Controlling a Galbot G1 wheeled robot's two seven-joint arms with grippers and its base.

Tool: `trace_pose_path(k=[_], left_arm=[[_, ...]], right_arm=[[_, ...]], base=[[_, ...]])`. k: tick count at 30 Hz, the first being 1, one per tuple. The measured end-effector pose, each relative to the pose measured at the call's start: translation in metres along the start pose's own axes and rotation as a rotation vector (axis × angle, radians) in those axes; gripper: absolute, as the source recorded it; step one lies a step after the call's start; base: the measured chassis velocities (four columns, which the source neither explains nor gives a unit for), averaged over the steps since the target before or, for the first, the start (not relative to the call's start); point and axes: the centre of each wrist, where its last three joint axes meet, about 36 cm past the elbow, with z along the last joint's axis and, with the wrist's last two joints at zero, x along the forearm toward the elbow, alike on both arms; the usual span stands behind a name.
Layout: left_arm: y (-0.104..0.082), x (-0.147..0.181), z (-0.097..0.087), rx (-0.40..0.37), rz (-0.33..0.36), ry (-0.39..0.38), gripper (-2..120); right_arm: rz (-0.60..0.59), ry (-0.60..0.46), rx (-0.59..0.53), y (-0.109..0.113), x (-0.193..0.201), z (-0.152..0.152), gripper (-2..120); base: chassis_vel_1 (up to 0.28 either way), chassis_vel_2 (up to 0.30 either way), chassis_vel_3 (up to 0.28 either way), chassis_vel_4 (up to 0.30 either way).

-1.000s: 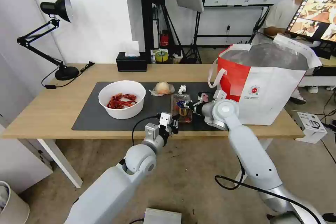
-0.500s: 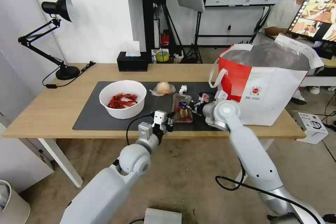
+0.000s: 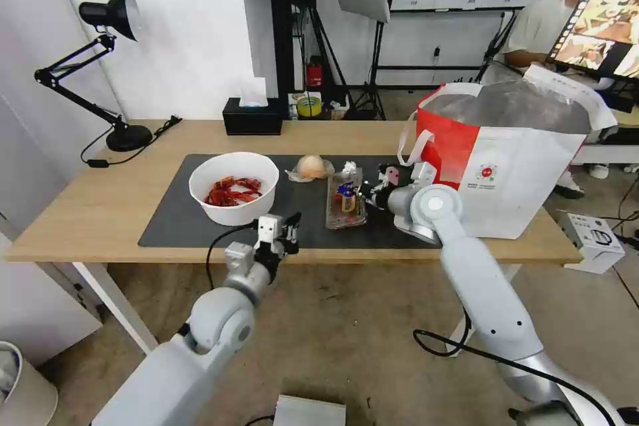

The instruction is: Pick up the trash from the table and place it into the takeout bag.

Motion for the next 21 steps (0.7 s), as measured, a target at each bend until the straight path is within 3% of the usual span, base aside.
trace_pose_path(k=[6,11,21], left_arm=[[0.001,0.014,0.002,0.009,-0.018,-0.014,2],[-0.001,0.029,0.004,0.015,-0.037,-0.023,23],[0.001,0.038,0.0,0.017,-0.05,-0.035,56]], right_arm=[[-0.074,-0.081,0.054,0.017,0.028,-0.008,0],[-0.137,-0.206,0.106,0.035,0.067,-0.026,0],[-0.15,-0.373,0.166,0.049,0.123,-0.066,0]], base=[[0.0,0.0,0.0,0.0],[0.0,0.0,0.0,0.0],[0.0,0.0,0.0,0.0]])
